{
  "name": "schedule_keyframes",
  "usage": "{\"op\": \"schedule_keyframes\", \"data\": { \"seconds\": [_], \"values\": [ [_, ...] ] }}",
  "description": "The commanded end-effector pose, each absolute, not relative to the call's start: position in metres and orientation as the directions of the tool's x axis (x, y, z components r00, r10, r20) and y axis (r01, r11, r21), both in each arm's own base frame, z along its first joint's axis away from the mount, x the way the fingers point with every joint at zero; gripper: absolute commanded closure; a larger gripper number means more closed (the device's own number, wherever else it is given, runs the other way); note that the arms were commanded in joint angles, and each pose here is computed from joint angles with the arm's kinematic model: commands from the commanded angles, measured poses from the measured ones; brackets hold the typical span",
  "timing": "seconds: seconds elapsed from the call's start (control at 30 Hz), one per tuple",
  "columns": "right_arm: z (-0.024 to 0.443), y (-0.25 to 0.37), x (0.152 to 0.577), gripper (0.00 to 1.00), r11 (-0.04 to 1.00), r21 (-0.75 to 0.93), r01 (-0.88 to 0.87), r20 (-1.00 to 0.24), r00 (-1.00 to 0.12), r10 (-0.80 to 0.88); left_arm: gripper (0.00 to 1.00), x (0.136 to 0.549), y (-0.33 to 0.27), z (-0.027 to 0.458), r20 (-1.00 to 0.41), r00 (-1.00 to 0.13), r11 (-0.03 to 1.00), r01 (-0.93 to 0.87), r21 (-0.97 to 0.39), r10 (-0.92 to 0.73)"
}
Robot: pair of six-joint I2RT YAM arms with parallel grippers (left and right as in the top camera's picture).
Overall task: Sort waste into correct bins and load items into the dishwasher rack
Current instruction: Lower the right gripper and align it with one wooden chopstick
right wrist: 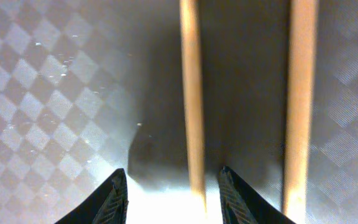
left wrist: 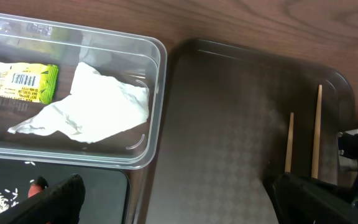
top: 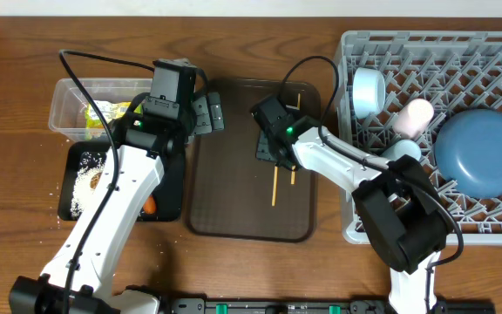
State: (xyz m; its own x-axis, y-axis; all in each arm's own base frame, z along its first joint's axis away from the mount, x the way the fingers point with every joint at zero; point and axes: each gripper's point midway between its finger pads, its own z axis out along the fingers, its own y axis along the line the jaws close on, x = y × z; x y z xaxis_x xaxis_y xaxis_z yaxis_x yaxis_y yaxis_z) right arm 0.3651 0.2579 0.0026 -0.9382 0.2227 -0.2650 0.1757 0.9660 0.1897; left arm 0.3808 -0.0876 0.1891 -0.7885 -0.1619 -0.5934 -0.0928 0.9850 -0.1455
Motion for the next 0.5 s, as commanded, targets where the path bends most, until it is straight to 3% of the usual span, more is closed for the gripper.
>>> {"op": "schedule_keyframes", "data": {
  "seconds": [0.0,0.1,0.47],
  "values": [
    [-0.0384,0.2402,0.3381,0.60,0.961,0.070,0.267,-0.197,-0.941,0.276,0.02,0.3816,-0.0883,0.1913,-0.597,-0.788,0.987,-0.081,-0.138,-0.148],
    [-0.0397,0.2403,0.3382,0.60,0.959,0.065,0.274,-0.203,-0.938,0.282,0.02,0.3817,-0.0883,0.1914,-0.598,-0.788,0.987,-0.081,-0.138,-0.148],
    [-0.0396,0.2395,0.3376,0.81,0.959,0.057,0.277,-0.209,-0.936,0.283,0.02,0.3817,-0.0883,0.1914,-0.598,-0.788,0.987,-0.081,-0.138,-0.149]
  ]
}}
